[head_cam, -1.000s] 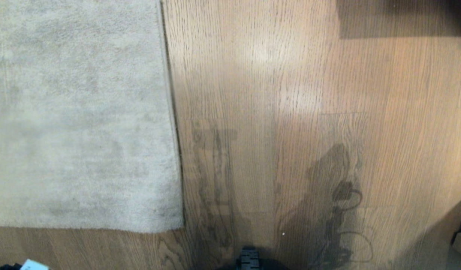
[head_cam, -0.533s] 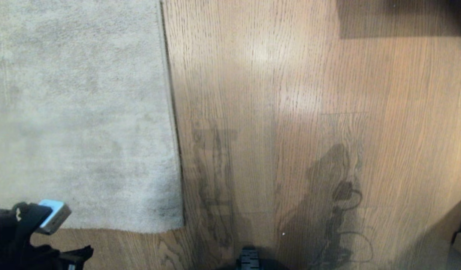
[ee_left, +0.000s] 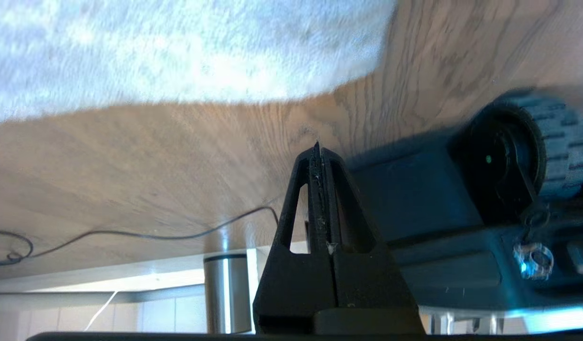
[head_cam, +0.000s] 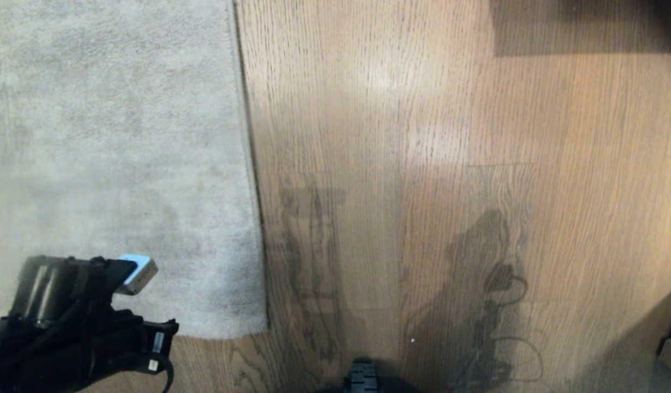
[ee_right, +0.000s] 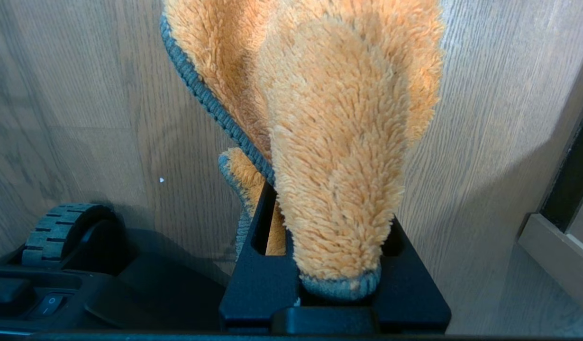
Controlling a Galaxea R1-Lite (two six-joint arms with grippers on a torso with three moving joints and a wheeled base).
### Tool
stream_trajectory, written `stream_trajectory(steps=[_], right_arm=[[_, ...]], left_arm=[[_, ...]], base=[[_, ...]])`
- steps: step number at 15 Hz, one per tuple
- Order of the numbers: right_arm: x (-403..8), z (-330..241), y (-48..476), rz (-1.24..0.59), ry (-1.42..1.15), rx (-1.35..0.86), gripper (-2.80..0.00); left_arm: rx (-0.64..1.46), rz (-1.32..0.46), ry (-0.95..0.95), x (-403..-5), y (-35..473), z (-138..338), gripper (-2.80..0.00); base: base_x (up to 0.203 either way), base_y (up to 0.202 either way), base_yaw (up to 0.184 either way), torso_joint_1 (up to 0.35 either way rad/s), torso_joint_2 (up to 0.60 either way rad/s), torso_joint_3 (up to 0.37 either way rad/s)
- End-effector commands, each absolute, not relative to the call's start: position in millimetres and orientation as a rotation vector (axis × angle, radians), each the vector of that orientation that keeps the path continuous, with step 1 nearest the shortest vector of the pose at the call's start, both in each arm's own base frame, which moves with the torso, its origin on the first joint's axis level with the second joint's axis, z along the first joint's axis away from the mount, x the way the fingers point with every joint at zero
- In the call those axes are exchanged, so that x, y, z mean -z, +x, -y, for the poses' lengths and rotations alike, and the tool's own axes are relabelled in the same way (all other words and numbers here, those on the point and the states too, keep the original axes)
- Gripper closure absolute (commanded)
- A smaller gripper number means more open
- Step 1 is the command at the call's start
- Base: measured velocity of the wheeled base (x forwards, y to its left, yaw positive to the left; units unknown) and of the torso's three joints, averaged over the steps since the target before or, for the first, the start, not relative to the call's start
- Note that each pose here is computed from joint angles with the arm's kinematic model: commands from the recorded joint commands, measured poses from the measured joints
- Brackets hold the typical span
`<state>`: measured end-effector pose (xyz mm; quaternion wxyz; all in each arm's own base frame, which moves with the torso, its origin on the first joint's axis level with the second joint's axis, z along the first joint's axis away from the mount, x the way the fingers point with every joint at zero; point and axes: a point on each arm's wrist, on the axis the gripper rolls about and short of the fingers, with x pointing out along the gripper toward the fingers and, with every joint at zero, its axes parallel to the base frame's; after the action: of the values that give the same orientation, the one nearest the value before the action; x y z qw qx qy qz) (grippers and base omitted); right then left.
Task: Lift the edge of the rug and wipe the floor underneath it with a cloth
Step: Lift up the carpet
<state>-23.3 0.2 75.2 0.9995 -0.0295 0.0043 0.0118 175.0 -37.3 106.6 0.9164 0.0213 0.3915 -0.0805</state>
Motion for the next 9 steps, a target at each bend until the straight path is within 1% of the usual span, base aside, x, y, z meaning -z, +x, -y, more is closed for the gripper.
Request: stream_trajectory(steps=[1, 5, 9], right_arm=[[-75, 0, -23, -0.010, -0.060, -0.025, 0.00], [-75, 0, -23, -0.009, -0.060, -0.025, 0.00], [-75, 0, -23, -0.010, -0.060, -0.025, 0.00]], left_arm=[[0.180, -0.848, 0.055, -98, 192, 46, -2.80], [0.139, -0.835, 0.096, -91, 222, 60, -2.80], [0.098, -0.834, 0.145, -87, 238, 72, -2.80]], base=[[0.000, 0.000, 0.000, 0.000, 0.00, 0.000], [0.000, 0.000, 0.000, 0.000, 0.00, 0.000], [0.000, 0.000, 0.000, 0.000, 0.00, 0.000]])
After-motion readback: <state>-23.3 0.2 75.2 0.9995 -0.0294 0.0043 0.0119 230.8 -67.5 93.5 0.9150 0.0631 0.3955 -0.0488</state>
